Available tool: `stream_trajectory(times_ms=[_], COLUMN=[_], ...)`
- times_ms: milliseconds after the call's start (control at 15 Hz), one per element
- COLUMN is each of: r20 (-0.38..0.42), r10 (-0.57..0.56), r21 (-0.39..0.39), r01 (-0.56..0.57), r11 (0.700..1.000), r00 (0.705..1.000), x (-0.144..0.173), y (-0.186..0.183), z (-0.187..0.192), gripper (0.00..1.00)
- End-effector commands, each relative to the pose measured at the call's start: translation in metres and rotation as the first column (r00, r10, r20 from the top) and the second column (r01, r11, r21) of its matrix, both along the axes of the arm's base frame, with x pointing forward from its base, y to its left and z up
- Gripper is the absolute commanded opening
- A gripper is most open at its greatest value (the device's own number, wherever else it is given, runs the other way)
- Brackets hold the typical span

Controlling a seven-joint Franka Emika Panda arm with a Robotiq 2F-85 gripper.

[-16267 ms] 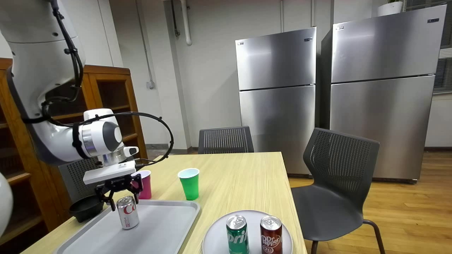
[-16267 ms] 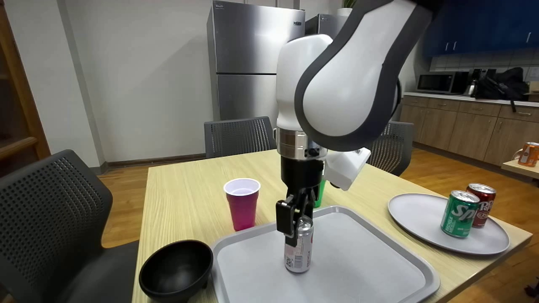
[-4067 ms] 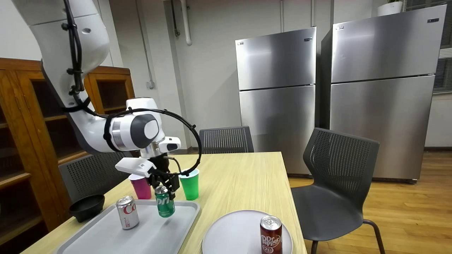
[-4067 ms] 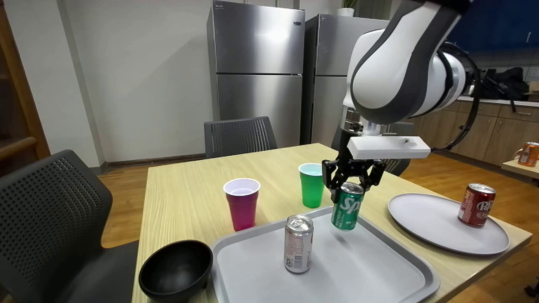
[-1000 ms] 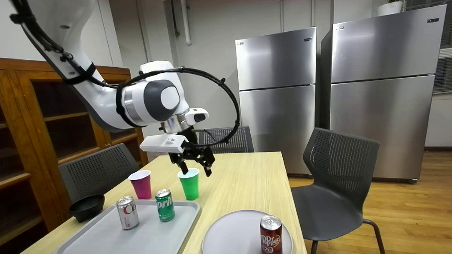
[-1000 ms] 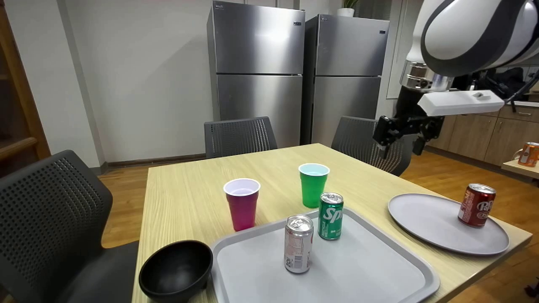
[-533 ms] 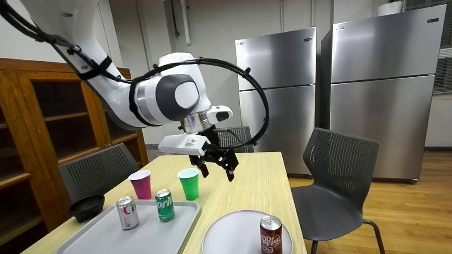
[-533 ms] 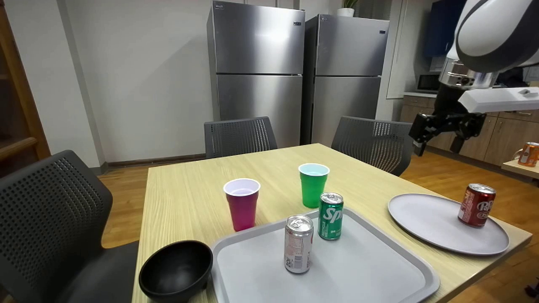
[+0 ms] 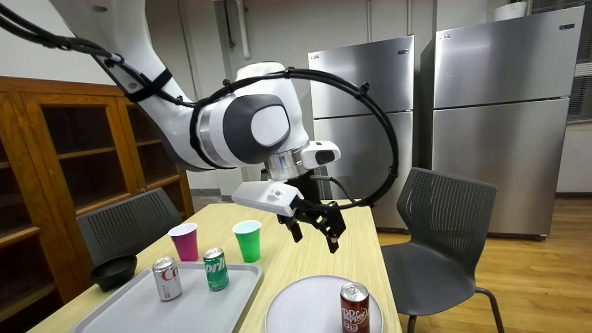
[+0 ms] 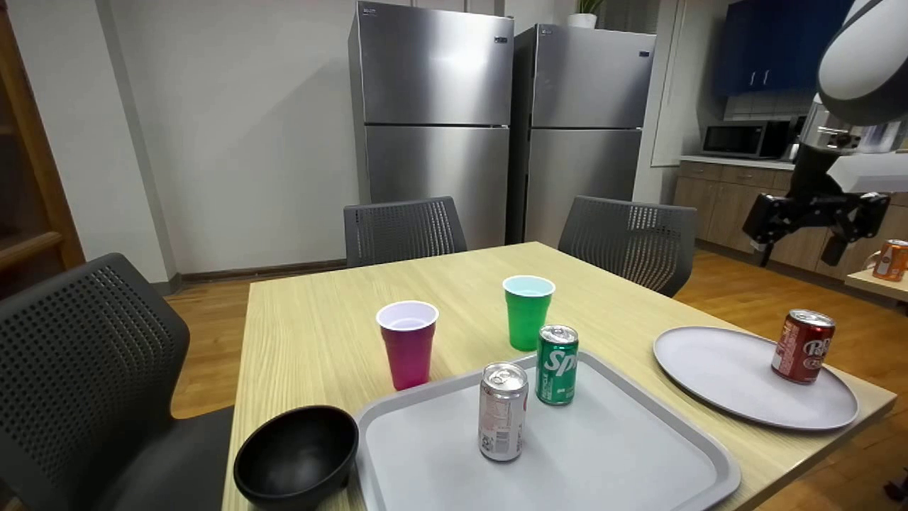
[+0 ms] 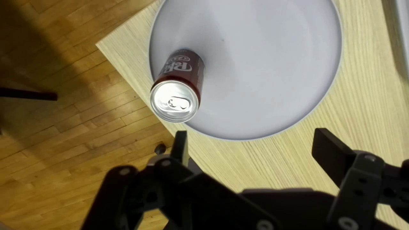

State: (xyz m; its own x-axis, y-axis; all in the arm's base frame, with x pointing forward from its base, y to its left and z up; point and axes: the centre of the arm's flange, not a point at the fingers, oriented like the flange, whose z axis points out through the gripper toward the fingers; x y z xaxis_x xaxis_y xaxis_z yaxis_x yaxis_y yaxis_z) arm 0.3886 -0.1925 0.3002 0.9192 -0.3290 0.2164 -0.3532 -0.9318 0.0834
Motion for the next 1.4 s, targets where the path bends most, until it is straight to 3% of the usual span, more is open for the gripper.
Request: stream_trajectory(times_ms=[0,667,1333], r20=[-0.004,-0.021,-0.110], r10=[-0.011,-0.032,-0.214], r21=[-0.001,0.006,0.031], r01=[0.011,0.032,0.219], r11=[1.000,0.999,0.975], r00=[1.000,0.999,0.971], x=[-0.003,-0.005,-0.012], y=[-0.005,-0.013,-0.064], z=[-0.001,-0.004,-0.036], gripper=[1.00,1.00,1.00])
